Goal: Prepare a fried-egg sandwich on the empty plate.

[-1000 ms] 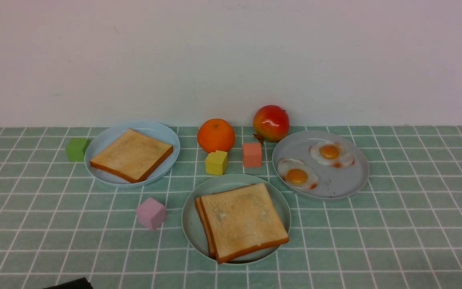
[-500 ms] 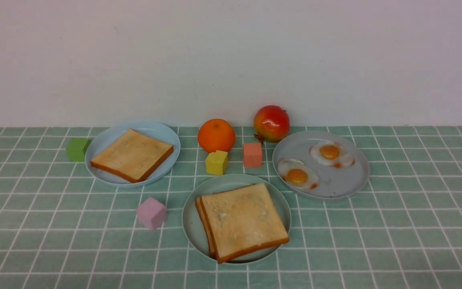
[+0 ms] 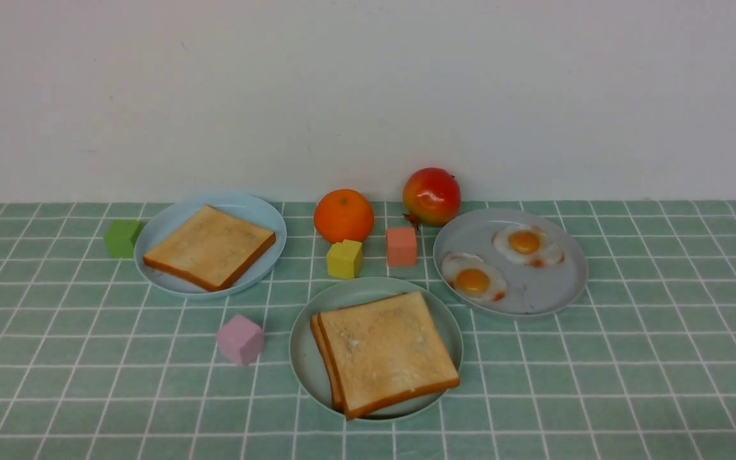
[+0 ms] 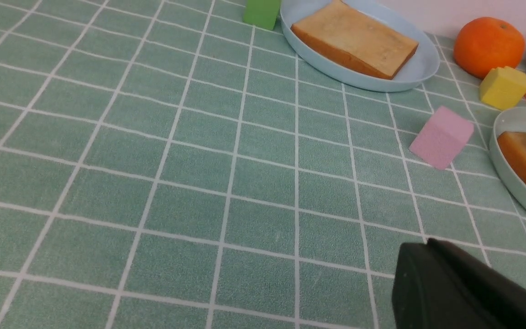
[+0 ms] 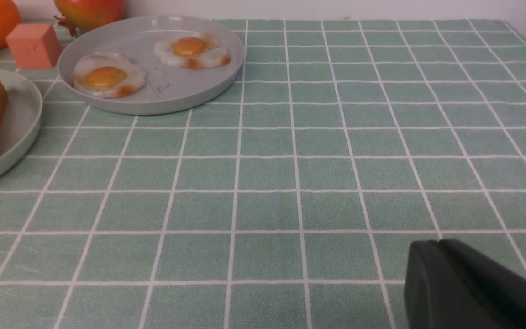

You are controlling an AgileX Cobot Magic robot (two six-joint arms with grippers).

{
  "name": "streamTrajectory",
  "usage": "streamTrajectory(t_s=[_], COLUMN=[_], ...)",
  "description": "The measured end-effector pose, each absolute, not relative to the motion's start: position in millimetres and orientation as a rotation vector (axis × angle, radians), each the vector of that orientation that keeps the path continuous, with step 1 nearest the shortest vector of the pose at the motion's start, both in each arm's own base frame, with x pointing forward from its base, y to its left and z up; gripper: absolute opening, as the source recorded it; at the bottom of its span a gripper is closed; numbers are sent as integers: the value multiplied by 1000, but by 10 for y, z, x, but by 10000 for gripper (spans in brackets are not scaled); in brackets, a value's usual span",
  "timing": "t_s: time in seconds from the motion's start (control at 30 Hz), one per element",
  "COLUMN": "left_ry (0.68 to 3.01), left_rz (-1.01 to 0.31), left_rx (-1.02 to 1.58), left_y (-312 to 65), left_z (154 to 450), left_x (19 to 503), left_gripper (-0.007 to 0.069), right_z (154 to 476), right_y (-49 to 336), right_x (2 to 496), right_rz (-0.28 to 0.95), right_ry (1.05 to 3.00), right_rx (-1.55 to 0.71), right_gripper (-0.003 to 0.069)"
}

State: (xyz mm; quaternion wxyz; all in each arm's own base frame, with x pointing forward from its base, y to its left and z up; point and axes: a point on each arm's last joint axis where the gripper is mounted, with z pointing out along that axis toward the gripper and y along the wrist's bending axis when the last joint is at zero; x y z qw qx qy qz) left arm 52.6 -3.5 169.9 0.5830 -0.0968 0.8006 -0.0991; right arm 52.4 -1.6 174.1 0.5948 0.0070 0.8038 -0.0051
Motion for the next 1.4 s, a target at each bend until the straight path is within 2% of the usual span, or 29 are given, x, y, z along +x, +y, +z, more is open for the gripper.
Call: streamTrajectory(t_s=[1.4], left_ry=[1868], left_rz=[-231], left_rx=[-226], left_y=[-35], left_z=[1700], left_x=[527], left_gripper=[-10], right_z=[1741], right_y=[-16], right_x=[524], right_rz=[-12], right_ry=[1867], right_rx=[16], right_gripper=[83])
